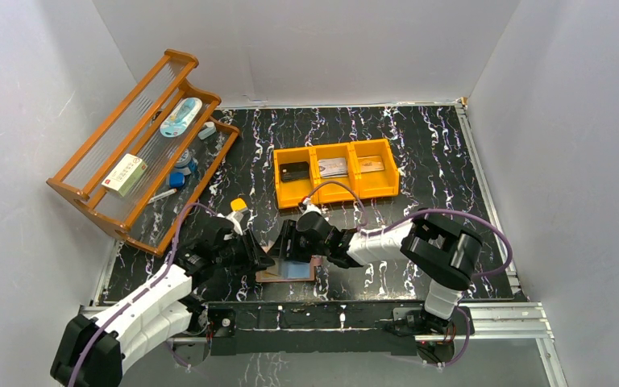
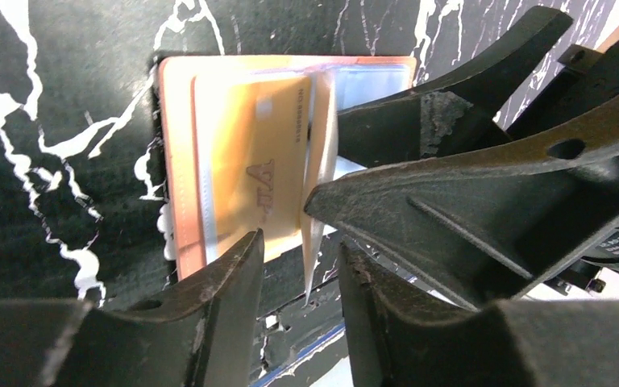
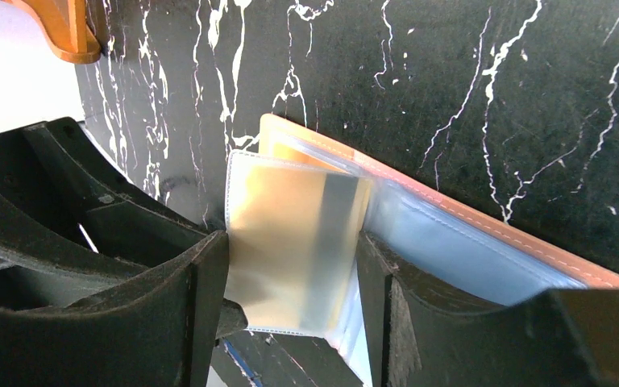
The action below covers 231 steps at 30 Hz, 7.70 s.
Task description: Take the credit cards out of the card holder
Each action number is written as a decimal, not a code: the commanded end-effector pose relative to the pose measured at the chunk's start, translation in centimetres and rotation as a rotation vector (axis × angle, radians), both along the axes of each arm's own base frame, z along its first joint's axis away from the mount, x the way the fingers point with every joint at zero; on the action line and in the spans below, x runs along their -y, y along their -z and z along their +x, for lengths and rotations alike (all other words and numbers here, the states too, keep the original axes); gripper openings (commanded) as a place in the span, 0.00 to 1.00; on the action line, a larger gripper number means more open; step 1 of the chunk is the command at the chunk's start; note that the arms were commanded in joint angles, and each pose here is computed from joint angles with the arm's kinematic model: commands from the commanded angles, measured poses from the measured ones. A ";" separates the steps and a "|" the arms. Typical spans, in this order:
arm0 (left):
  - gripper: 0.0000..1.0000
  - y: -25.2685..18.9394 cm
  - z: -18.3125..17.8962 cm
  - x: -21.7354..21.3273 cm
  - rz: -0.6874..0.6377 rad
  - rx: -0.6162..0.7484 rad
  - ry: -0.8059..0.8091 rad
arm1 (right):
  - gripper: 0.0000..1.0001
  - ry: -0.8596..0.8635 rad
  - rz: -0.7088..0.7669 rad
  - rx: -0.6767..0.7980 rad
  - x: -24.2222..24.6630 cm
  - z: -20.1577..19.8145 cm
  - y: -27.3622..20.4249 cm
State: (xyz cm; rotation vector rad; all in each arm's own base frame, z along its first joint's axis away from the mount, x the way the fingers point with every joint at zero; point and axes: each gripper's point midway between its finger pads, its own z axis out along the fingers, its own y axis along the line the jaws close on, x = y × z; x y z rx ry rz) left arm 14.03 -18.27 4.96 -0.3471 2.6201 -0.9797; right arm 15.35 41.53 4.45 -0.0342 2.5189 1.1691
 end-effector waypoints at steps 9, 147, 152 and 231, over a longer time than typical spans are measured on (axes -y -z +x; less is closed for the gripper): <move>0.12 -1.0 0.9 2.2 -0.066 0.086 0.130 | 0.66 -0.035 -0.034 -0.047 0.8 -1.1 1.6; 0.01 1.9 0.5 2.8 0.131 -0.032 0.221 | 0.51 0.126 -0.151 -0.077 9.4 -0.7 1.3; 0.03 1.8 0.5 3.2 0.111 -0.033 0.236 | 0.52 0.044 -0.074 -0.010 7.4 -0.3 -2.3; 0.00 -4.6 3.4 -2.3 0.291 0.185 -0.036 | 0.48 -0.174 0.090 -0.096 1.6 0.7 -1.5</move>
